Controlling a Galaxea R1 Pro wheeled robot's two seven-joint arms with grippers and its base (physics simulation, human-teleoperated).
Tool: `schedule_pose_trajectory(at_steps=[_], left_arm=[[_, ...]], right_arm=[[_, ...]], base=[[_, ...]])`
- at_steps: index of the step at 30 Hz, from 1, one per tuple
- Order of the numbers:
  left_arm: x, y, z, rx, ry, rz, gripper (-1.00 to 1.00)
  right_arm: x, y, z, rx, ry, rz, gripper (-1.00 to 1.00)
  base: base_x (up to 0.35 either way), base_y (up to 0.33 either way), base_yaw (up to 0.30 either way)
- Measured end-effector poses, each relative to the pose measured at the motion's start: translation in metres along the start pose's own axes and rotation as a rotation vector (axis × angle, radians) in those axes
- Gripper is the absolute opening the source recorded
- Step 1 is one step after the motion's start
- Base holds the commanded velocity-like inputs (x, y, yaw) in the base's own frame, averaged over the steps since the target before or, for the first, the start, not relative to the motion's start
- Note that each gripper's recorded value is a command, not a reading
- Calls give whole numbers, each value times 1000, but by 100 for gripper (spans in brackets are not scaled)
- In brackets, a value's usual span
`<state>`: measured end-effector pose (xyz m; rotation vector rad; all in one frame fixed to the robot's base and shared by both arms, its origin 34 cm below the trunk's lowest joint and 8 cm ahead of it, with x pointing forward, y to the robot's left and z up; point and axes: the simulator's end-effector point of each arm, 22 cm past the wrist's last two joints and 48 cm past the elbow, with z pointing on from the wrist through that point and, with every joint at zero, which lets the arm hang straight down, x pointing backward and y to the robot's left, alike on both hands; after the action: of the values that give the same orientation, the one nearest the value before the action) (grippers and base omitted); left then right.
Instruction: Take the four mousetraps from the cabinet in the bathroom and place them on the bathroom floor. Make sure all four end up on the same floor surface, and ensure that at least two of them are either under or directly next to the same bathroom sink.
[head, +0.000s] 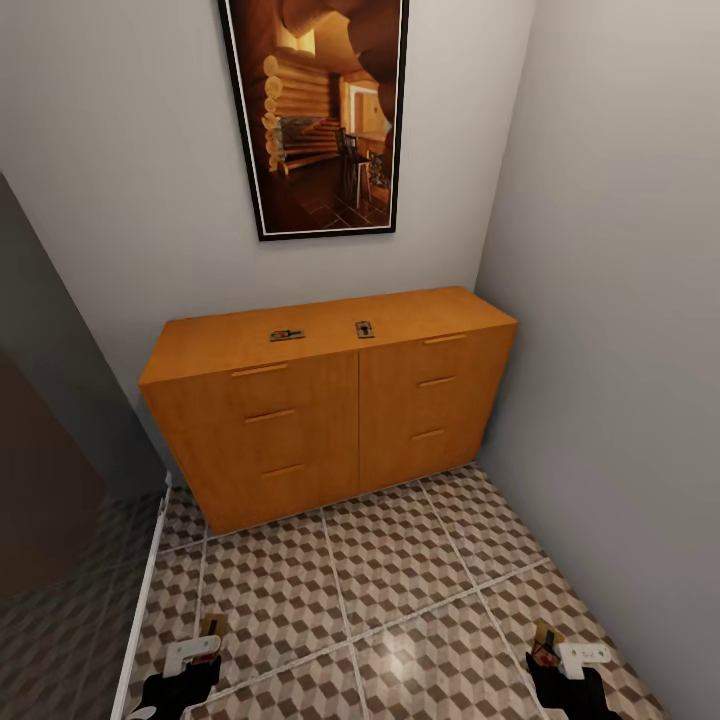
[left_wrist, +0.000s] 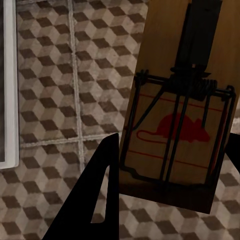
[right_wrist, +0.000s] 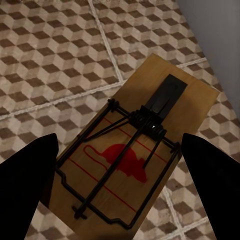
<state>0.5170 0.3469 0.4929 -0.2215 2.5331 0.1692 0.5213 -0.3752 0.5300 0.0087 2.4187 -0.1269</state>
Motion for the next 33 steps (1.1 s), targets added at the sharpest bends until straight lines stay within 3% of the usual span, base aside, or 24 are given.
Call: schedule_pose_trajectory(at_steps=[33], left_arm=[[1, 0, 0, 0, 1, 0, -100]], right_arm=[[0, 0, 0, 5, -1, 1, -100]], base=[[0, 0, 14]])
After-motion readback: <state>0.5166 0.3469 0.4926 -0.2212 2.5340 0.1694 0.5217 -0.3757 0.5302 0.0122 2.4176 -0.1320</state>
